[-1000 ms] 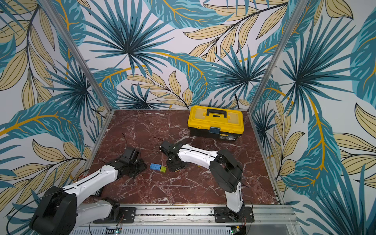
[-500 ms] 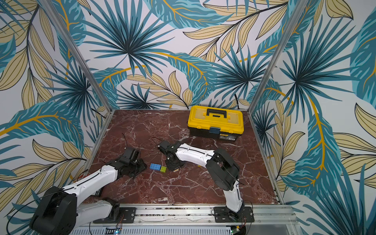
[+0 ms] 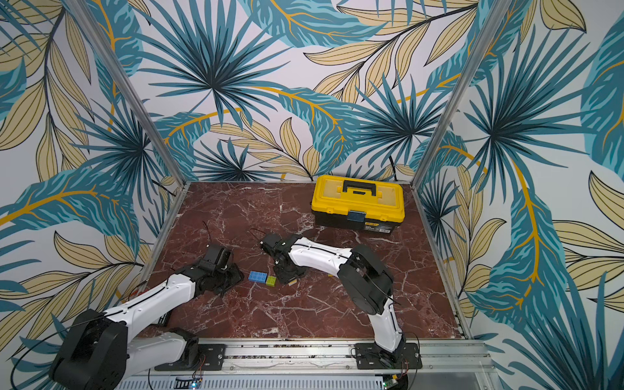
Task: Assemble the number 4 with lego
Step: Assemble the lego brick with the lego brick.
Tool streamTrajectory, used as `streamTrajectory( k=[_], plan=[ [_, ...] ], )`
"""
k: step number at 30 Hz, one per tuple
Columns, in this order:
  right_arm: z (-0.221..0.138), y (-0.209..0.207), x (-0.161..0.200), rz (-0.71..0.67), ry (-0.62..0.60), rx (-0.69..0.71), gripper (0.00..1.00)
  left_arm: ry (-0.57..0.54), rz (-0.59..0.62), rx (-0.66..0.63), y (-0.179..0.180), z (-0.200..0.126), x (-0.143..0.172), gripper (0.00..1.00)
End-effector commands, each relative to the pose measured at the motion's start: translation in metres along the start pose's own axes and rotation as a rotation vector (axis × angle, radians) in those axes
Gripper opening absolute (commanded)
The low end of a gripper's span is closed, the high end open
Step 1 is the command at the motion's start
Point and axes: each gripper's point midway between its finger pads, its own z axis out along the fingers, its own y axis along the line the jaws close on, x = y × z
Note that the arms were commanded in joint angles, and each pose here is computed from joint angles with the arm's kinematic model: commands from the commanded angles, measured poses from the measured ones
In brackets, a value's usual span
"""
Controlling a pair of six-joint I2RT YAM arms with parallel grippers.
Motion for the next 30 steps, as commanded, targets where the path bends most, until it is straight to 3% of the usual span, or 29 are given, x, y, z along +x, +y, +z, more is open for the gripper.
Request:
streamTrajectory(
  k=[1,11,18,25,30],
  plan=[
    [0.064,-0.026,0.082,-0.050,0.348,0.134,0.22,-0.015,-0.016,0.004,-0.001,-0.001,-0.005,0.48],
    [0.079,-0.034,0.100,-0.040,0.406,0.183,0.20,-0.010,-0.023,0.041,-0.015,0.002,-0.010,0.41],
    [0.022,-0.016,0.055,0.097,0.184,0.079,0.16,0.018,-0.012,0.084,-0.028,0.009,-0.011,0.23],
    [-0.022,-0.009,0.034,0.257,0.050,0.010,0.16,0.017,0.001,0.082,-0.029,0.014,-0.012,0.20],
    [-0.027,-0.002,0.040,0.308,0.035,-0.021,0.16,0.026,0.021,0.090,-0.034,0.018,-0.014,0.18]
  ],
)
